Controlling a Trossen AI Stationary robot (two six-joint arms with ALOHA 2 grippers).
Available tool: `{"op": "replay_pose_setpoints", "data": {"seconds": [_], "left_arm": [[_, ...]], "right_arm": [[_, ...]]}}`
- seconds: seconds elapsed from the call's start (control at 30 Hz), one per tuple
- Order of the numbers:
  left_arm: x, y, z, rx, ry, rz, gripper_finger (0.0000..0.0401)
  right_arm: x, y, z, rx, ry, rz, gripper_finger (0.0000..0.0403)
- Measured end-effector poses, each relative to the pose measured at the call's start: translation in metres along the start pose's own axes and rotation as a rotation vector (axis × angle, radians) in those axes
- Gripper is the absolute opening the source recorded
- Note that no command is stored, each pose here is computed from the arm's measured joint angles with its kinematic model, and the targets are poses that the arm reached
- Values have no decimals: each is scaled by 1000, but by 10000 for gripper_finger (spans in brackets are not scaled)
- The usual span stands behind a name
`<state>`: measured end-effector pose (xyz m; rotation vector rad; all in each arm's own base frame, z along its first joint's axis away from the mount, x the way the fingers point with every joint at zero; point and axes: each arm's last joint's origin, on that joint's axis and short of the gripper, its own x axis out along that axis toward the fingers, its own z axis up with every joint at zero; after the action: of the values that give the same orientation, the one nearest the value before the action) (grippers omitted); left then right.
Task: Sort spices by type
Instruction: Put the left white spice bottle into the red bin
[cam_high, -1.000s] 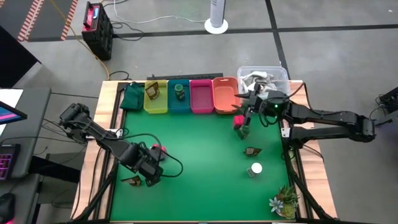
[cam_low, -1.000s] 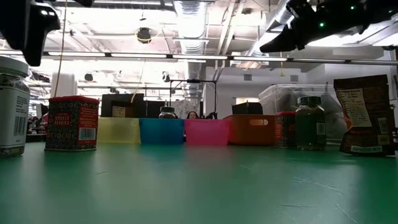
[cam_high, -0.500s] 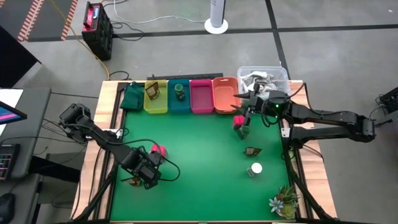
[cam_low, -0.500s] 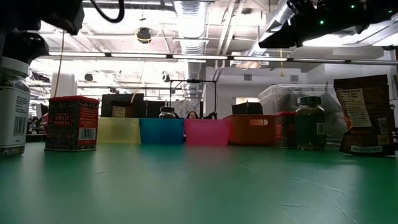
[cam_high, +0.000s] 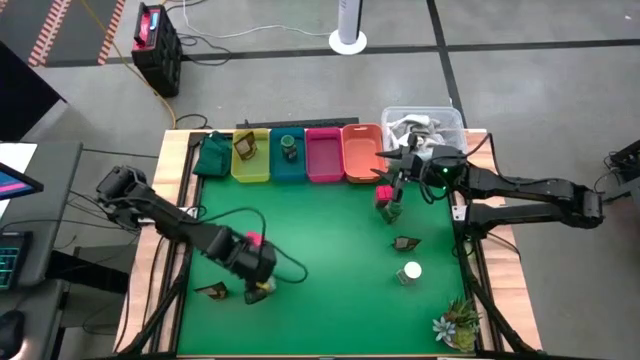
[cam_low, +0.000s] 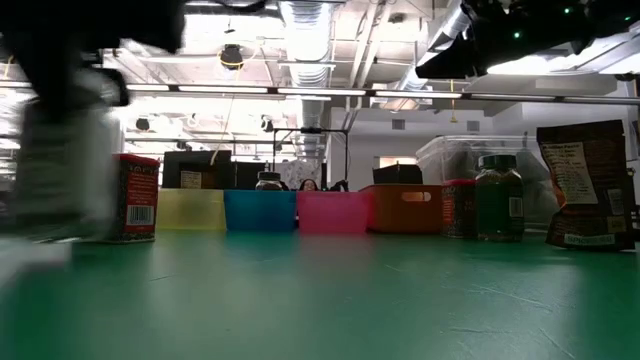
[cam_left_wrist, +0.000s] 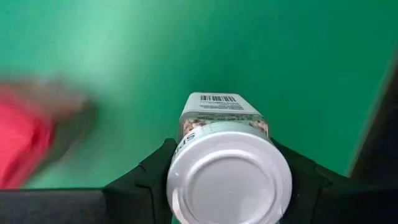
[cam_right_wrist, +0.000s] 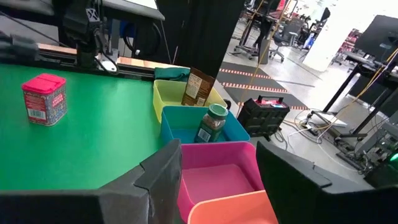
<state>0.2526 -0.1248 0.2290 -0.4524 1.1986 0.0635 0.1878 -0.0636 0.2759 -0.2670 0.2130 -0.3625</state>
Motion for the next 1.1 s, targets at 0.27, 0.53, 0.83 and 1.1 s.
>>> {"op": "replay_pose_setpoints", "data": {"seconds": [0.27, 0.53, 0.83, 1.1], "left_arm": [[-11, 55, 62, 59, -147, 9, 191], [-58, 117, 123, 150, -333, 99, 191], [-85, 173, 196, 229, -356, 244, 191], [-87, 225, 246, 265, -304, 325, 195]], "right_arm": [[4, 4, -6, 66, 53, 23, 234], [13, 19, -13, 82, 118, 94, 234], [15, 32, -18, 90, 177, 153, 234], [1, 32, -21, 130, 230, 161, 234]]}}
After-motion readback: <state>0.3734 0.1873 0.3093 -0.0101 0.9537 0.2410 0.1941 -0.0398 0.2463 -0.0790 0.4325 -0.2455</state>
